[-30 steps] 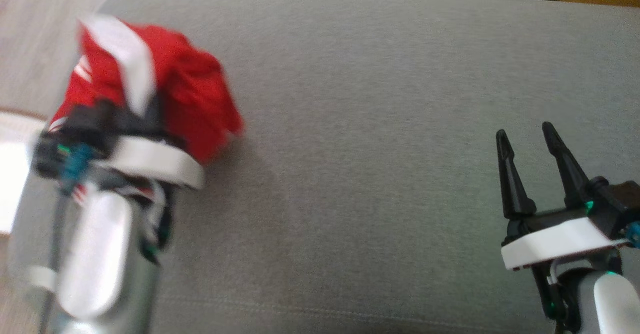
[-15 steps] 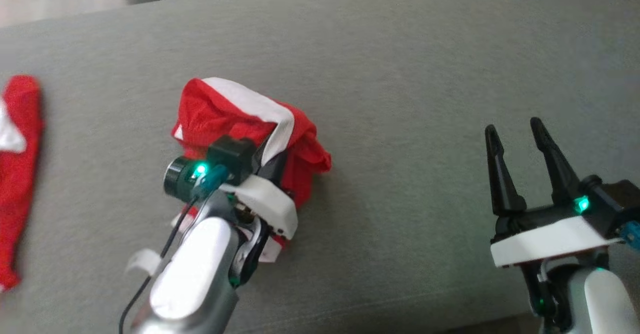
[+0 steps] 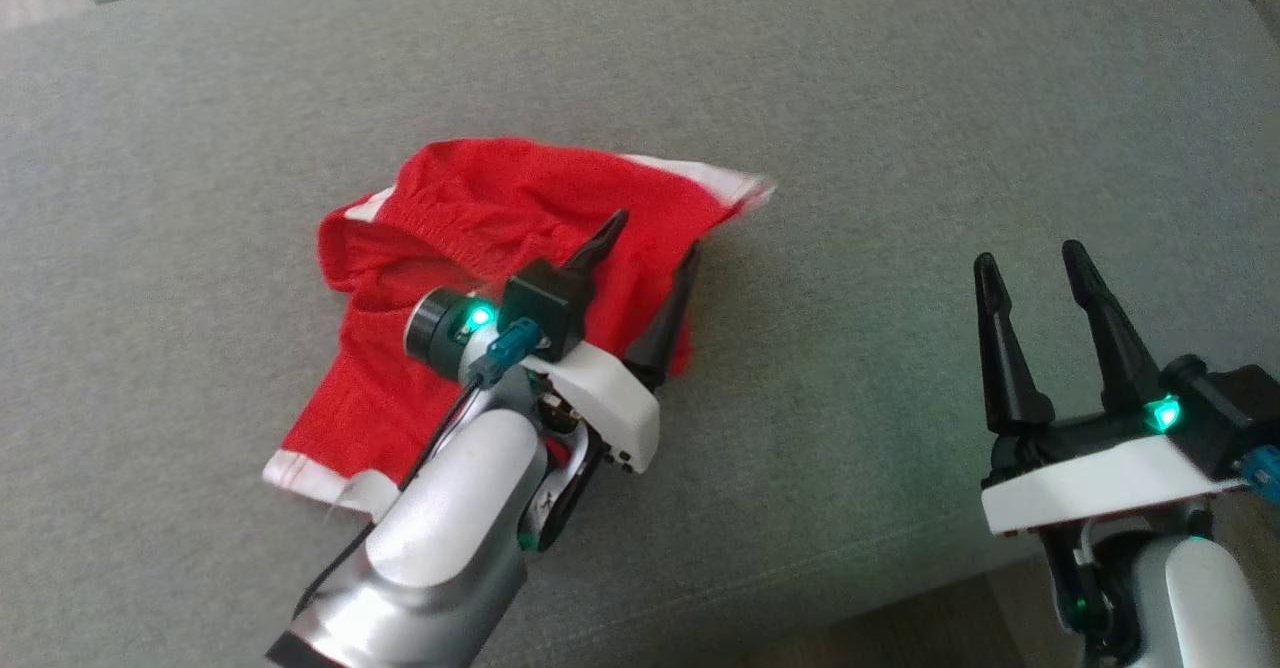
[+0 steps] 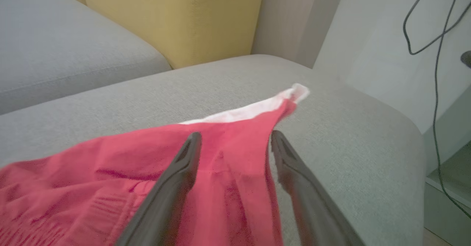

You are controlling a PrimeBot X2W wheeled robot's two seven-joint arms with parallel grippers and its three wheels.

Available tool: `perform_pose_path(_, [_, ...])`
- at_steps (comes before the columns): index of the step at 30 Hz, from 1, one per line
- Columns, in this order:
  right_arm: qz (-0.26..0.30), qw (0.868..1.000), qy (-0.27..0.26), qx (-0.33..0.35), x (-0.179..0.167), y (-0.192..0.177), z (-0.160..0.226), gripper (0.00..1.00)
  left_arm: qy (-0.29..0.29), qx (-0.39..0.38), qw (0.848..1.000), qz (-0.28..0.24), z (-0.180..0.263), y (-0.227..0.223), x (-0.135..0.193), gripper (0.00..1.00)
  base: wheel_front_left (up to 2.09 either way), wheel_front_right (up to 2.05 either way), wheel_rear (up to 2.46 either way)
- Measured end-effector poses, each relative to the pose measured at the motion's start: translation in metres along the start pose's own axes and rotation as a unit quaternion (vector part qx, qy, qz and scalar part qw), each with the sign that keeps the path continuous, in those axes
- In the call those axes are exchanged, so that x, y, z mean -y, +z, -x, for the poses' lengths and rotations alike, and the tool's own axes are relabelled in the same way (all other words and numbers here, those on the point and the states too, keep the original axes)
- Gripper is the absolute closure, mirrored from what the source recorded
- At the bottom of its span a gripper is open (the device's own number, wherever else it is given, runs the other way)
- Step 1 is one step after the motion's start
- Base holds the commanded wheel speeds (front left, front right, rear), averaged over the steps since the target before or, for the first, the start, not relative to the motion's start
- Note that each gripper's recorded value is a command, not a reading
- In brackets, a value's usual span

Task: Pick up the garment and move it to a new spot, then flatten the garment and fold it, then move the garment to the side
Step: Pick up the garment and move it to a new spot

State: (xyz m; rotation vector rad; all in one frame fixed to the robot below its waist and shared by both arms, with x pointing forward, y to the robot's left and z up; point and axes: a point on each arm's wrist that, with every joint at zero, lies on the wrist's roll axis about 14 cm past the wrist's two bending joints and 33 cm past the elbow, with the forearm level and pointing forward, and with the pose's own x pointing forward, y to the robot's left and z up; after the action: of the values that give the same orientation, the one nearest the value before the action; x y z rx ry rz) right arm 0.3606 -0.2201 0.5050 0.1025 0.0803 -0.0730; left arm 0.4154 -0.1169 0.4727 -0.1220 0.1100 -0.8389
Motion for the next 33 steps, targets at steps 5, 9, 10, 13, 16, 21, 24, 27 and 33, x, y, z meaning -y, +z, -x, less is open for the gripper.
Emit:
perform_pose_path(5, [-0.003, 1.000, 0.020, 0.008, -0.012, 0.004, -0.004, 0.00, 0.013, 0.043, 0.999, -0.025, 0.008, 0.026, -0.003, 0.00, 0.00, 0.00, 0.00])
perform_pose_path(9, [-0.005, 0.999, 0.038, 0.015, -0.023, 0.007, -0.008, 0.00, 0.055, 0.085, 0.994, -0.047, 0.021, 0.056, -0.023, 0.00, 0.00, 0.00, 0.00])
perform_pose_path(10, [-0.004, 0.999, 0.044, 0.016, -0.027, 0.008, -0.009, 0.00, 0.070, 0.092, 0.992, -0.054, 0.026, 0.062, -0.033, 0.00, 0.00, 0.00, 0.00])
perform_pose_path(13, [-0.004, 0.998, 0.059, 0.022, -0.036, 0.012, -0.012, 0.00, 0.134, 0.096, 0.984, -0.069, 0.051, 0.068, -0.069, 0.00, 0.00, 0.00, 0.00])
perform_pose_path(16, [-0.001, 0.997, 0.073, 0.028, -0.045, 0.015, -0.015, 0.00, 0.203, 0.086, 0.972, -0.077, 0.084, 0.062, -0.103, 0.00, 0.00, 0.00, 0.00])
perform_pose_path(21, [0.002, 0.995, 0.092, 0.029, -0.058, 0.019, -0.016, 0.00, 0.290, 0.092, 0.949, -0.081, 0.136, 0.066, -0.139, 0.00, 0.00, 0.00, 0.00])
perform_pose_path(24, [0.007, 0.995, 0.099, 0.026, -0.063, 0.017, -0.013, 0.00, 0.328, 0.096, 0.936, -0.084, 0.165, 0.069, -0.153, 0.00, 0.00, 0.00, 0.00])
perform_pose_path(27, [0.009, 0.994, 0.105, 0.019, -0.066, 0.014, -0.010, 0.00, 0.357, 0.097, 0.926, -0.078, 0.190, 0.067, -0.161, 0.00, 0.00, 0.00, 0.00])
perform_pose_path(33, [0.010, 0.994, 0.111, 0.020, -0.070, 0.016, -0.007, 0.00, 0.378, 0.098, 0.917, -0.077, 0.221, 0.066, -0.166, 0.00, 0.00, 0.00, 0.00])
